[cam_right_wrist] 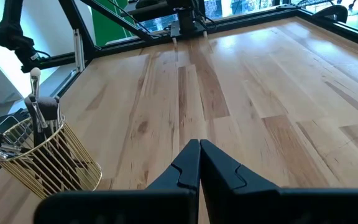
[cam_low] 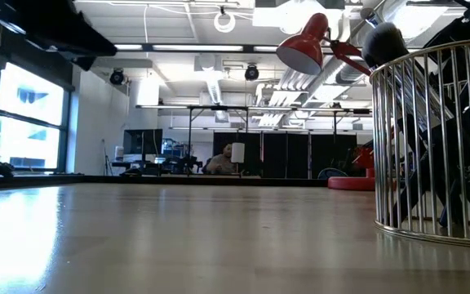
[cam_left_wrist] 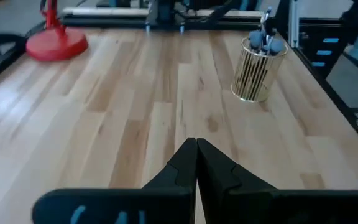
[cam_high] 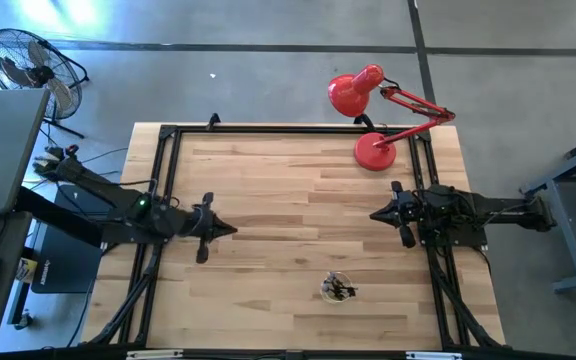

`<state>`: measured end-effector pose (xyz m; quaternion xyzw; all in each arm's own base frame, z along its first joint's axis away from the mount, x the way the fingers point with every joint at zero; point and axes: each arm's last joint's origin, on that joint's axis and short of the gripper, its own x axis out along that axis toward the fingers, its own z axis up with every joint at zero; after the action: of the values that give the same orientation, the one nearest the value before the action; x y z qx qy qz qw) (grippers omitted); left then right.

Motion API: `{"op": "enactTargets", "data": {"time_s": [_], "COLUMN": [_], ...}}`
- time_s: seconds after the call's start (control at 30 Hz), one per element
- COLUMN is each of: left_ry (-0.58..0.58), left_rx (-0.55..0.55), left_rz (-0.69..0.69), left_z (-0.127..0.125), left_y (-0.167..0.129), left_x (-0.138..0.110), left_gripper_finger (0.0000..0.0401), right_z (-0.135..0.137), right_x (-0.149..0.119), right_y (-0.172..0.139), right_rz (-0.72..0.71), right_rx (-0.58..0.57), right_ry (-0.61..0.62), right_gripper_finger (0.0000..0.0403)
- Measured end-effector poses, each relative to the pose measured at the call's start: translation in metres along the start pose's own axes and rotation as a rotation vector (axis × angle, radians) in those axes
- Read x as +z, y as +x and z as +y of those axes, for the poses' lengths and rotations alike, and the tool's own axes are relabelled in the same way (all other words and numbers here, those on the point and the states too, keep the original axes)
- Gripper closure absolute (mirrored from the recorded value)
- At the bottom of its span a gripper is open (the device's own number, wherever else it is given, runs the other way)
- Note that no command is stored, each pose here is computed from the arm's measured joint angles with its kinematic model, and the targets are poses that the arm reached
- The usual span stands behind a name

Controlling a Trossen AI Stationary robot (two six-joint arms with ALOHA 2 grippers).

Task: Pick & Place Makeup Brushes
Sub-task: Return to Home Position

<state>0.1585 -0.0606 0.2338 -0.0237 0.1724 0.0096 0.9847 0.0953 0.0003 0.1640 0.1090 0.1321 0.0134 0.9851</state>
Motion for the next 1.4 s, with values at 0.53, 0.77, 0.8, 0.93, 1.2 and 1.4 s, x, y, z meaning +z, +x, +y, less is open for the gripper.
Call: {"op": "enactTargets", "data": {"time_s": [0.53,0.77,0.8,0.93,1.2,1.4], "left_ry": [0.060,0.060,0.057,0.052,0.042,0.032], "left_rx": [0.082,0.067,0.055,-0.011,-0.038,-0.040], "left_rz": [0.033,-0.068,-0.086,-0.156,-0.235,-0.270], "left_z": [0.052,0.059,0.060,0.060,0.061,0.061], "left_y": [-0.015,-0.035,-0.036,-0.043,-0.050,-0.042], "left_x": [0.004,-0.025,-0.031,-0.051,-0.067,-0.073], "left_gripper_finger": [0.0401,0.0401,0.0401,0.0401,0.0401,0.0401], "right_z": [0.000,0.000,0.000,0.000,0.000,0.000], "right_x": [0.000,0.000,0.000,0.000,0.000,-0.001], "right_y": [0.000,0.000,0.000,0.000,0.000,0.001], "right_rz": [0.000,0.000,0.001,0.001,0.000,0.007], "right_rx": [0.000,0.000,0.000,0.000,0.000,-0.006], "right_ry": [0.000,0.000,0.000,0.000,0.000,0.000], "right_gripper_finger": [0.0397,0.0399,0.0400,0.0399,0.0396,0.0394]}}
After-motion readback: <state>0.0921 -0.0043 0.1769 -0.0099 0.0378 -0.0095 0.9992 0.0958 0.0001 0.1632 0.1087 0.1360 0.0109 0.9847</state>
